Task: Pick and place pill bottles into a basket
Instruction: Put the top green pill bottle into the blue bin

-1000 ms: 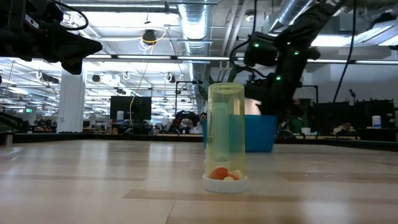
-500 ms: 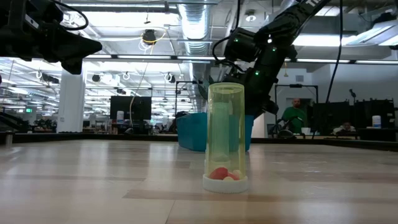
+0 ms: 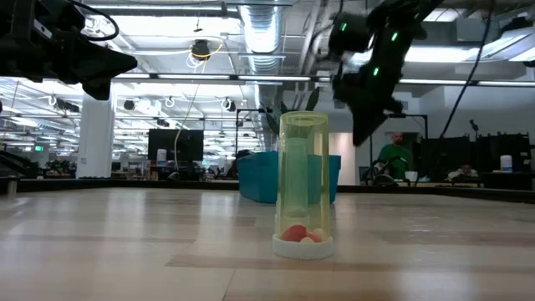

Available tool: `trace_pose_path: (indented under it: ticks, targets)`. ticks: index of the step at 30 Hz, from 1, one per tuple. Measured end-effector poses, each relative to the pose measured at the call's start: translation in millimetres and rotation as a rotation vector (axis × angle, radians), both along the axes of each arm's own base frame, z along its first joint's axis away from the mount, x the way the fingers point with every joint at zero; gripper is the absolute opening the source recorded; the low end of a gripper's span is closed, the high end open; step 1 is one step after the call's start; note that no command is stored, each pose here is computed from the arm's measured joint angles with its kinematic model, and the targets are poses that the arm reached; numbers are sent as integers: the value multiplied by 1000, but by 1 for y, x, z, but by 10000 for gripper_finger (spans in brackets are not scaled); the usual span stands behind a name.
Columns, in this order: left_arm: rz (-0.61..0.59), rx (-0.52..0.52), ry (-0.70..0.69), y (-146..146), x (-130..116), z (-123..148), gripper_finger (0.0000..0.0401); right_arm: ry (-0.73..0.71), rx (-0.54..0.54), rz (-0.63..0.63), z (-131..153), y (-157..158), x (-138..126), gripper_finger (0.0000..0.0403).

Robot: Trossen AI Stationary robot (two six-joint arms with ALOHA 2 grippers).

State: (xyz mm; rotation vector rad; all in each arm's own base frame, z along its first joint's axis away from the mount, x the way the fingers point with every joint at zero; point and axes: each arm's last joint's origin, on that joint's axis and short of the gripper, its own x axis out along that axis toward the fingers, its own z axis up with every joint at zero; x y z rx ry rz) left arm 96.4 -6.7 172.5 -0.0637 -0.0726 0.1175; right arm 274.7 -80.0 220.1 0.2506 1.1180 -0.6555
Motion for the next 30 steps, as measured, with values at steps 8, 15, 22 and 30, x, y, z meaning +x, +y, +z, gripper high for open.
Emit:
trace_pose_path:
  ticks: [8,15,22,30]
  targets:
    - [0,0,0,0,0,0,9,-176,74,223,44,73,-17,56]
    - [0,0,0,0,0,0,9,-308,149,450,53,152,-19,143]
    - [0,0,0,0,0,0,9,-298,65,596,25,200,-3,223]
    - [0,0,0,0,0,0,9,-232,-10,521,-4,192,18,222]
